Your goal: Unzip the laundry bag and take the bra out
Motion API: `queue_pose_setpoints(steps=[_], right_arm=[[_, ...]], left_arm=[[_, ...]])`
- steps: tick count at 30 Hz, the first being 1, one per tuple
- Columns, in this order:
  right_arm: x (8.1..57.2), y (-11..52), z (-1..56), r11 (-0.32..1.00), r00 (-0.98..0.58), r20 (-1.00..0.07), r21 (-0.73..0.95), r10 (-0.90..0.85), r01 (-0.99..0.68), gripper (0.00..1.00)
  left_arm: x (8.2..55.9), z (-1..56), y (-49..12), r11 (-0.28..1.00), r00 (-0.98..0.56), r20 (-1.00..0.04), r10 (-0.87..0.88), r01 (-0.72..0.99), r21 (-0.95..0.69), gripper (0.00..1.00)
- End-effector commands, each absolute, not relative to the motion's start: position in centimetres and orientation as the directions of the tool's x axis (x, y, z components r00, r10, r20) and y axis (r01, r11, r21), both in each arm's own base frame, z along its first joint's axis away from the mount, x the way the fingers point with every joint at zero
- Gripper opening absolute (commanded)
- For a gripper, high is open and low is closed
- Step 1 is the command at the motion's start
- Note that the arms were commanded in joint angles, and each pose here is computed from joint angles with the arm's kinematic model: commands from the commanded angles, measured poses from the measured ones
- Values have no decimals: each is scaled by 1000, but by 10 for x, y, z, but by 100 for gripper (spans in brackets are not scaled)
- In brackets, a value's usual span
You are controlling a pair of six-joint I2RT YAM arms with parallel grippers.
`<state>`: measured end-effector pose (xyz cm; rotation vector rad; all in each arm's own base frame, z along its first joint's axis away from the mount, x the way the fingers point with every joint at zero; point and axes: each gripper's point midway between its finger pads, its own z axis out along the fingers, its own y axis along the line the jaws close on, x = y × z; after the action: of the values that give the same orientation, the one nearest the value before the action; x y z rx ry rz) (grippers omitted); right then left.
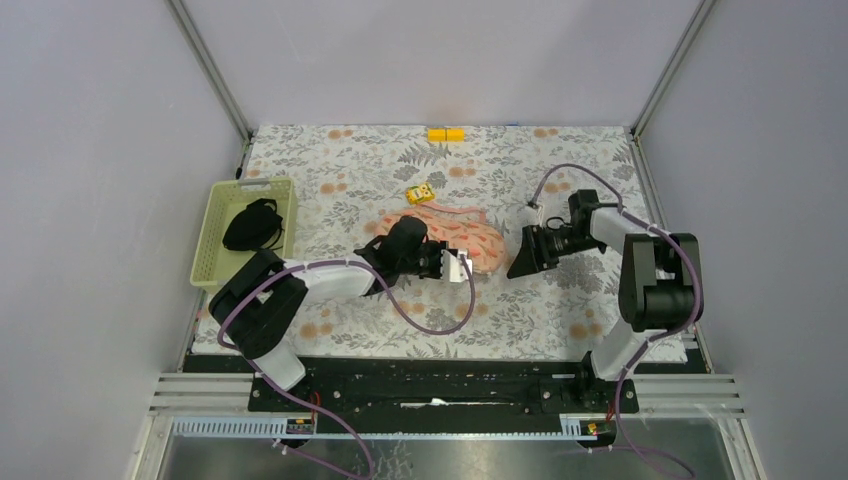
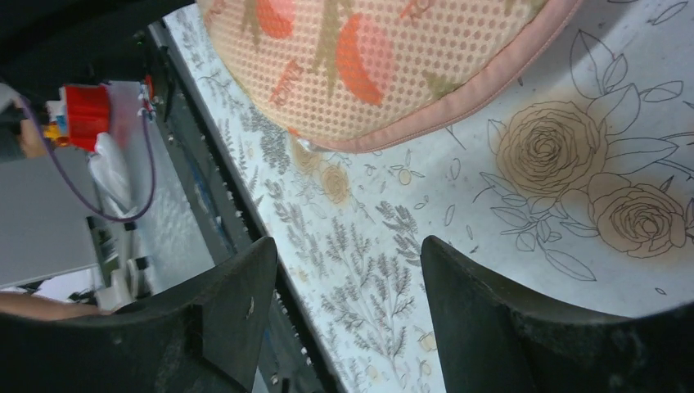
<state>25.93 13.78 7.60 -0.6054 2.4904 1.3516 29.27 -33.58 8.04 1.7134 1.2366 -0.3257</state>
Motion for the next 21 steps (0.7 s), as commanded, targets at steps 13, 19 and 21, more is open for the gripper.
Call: queue_pose_setpoints(steps=[13,19,21], right_arm=[[265,185,67,487,-716,-647,552,-261,-677,68],[260,190,73,490,-739,-631,579,-236,-652,67],[258,188,74,508,-747,-623,577,-233,-640,68]], left_arm=[[270,92,-336,15,257,-789,558,948,319,0],[273,95,-338,52,190,-809,557,963,263,0],[274,95,-338,61,177,-811,557,966,253,0]])
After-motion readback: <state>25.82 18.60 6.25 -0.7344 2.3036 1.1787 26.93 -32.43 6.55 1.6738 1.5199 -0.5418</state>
